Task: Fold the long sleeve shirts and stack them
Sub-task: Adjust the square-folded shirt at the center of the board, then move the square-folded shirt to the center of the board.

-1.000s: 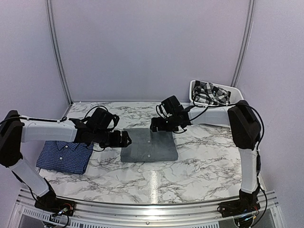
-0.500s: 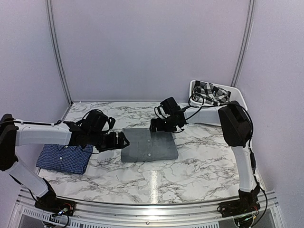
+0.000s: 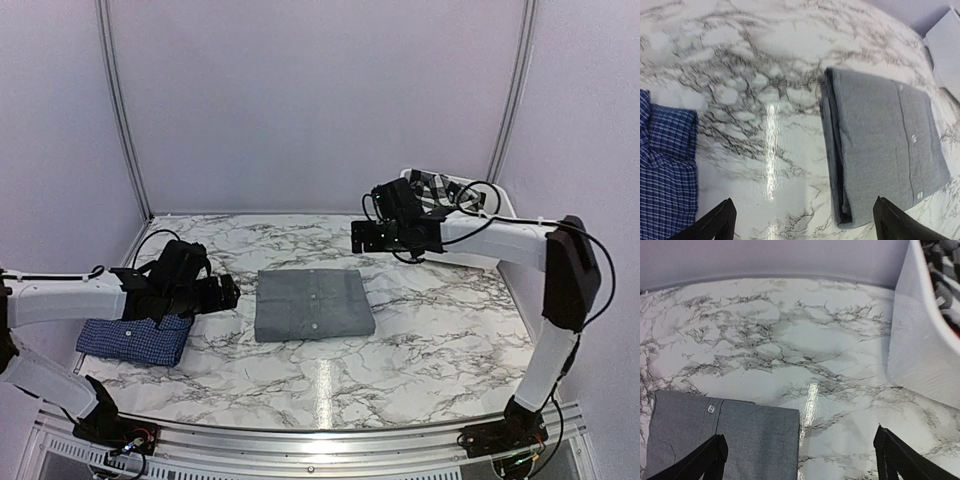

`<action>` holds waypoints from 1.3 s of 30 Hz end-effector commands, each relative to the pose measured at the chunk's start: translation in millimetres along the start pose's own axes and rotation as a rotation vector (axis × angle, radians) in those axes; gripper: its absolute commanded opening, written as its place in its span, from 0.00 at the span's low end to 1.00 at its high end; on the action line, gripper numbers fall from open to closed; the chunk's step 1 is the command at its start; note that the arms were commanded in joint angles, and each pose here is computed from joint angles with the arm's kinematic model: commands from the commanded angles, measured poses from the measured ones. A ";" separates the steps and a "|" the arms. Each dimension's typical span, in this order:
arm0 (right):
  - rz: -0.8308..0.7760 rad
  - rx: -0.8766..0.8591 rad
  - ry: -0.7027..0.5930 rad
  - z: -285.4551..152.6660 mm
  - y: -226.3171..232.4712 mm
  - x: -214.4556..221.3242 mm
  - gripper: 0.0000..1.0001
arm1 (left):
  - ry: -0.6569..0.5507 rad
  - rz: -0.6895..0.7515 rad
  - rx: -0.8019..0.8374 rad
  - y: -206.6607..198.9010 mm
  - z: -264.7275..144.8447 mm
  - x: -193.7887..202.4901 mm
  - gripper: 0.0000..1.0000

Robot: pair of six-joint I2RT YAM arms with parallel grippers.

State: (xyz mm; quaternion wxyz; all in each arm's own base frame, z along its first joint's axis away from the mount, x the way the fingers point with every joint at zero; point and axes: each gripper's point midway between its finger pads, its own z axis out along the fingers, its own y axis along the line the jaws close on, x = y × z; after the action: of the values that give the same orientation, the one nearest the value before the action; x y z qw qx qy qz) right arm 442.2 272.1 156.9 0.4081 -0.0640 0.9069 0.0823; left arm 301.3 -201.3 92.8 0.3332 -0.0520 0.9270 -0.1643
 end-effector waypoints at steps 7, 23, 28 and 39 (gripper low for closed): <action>-0.004 0.060 -0.204 -74.2 -38.9 -4.3 0.99 | -0.271 0.048 -0.174 19.0 -50.9 -72.4 0.99; 0.045 0.016 -0.003 -83.5 -62.2 81.4 0.99 | 0.019 -0.058 0.094 -52.9 14.0 -23.5 0.99; 0.008 0.026 -0.020 -93.7 -71.0 88.2 0.98 | 0.108 -0.093 0.120 -66.4 33.2 -12.2 0.89; 0.046 0.000 -0.131 -124.0 -84.5 86.0 0.98 | 0.248 -0.081 -0.010 -53.6 67.6 14.8 0.77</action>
State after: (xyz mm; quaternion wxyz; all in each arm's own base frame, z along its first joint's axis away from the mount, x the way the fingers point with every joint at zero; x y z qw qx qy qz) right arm 307.2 164.0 139.4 0.4222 -0.0507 0.9017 0.0775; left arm 337.3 -286.0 67.4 0.2298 -0.0641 0.9452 -0.2227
